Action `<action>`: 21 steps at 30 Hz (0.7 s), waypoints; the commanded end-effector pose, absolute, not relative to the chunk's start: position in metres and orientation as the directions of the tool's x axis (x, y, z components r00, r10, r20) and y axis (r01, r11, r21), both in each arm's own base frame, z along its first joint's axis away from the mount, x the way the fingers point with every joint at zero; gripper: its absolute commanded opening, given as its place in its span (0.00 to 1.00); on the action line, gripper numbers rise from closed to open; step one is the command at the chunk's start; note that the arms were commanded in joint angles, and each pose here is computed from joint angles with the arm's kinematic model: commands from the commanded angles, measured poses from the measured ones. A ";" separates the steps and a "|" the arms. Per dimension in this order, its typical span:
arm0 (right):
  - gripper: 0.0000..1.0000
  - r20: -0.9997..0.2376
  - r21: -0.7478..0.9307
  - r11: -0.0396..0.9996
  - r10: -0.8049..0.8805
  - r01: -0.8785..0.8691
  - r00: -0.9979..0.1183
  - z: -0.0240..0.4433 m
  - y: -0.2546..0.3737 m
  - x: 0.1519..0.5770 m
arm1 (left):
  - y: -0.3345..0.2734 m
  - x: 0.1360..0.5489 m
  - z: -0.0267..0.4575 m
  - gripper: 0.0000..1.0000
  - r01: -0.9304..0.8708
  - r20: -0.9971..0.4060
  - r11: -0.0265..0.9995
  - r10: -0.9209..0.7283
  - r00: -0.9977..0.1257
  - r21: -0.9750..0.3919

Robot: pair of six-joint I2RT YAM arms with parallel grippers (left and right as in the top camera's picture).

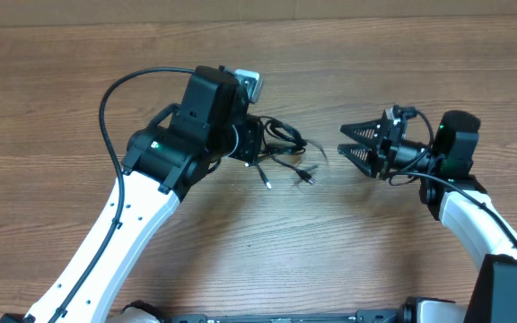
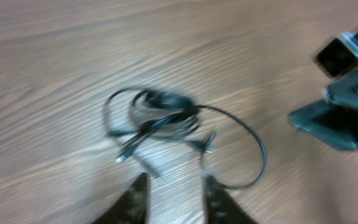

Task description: Untangle cables

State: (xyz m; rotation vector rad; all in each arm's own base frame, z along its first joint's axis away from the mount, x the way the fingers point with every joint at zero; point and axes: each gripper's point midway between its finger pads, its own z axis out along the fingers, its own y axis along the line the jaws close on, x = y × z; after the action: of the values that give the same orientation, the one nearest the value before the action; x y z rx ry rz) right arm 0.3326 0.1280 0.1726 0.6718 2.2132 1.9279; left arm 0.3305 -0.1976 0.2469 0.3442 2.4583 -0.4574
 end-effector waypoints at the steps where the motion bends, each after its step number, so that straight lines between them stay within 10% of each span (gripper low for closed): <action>1: 0.56 0.066 0.959 0.208 0.498 0.193 -0.865 0.153 0.117 0.343 | -0.177 0.339 0.243 0.41 0.275 -0.614 0.951 0.133 -0.778 -0.142; 7: 0.66 0.017 0.915 0.335 0.521 0.223 -0.853 0.122 0.108 0.336 | -0.175 0.338 0.228 0.94 0.266 -0.573 0.956 0.148 -0.806 -0.127; 21: 0.81 -0.353 0.822 0.561 0.367 -0.098 -0.861 0.114 0.101 0.340 | -0.197 0.340 0.190 1.00 0.298 -0.472 0.936 0.180 -0.863 -0.189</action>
State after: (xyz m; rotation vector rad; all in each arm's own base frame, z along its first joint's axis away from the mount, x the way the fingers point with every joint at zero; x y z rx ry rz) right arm 0.3378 0.1027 0.1108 0.3690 2.3290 1.3395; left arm 0.3393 -0.1904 0.1938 0.3259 2.6210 -0.3219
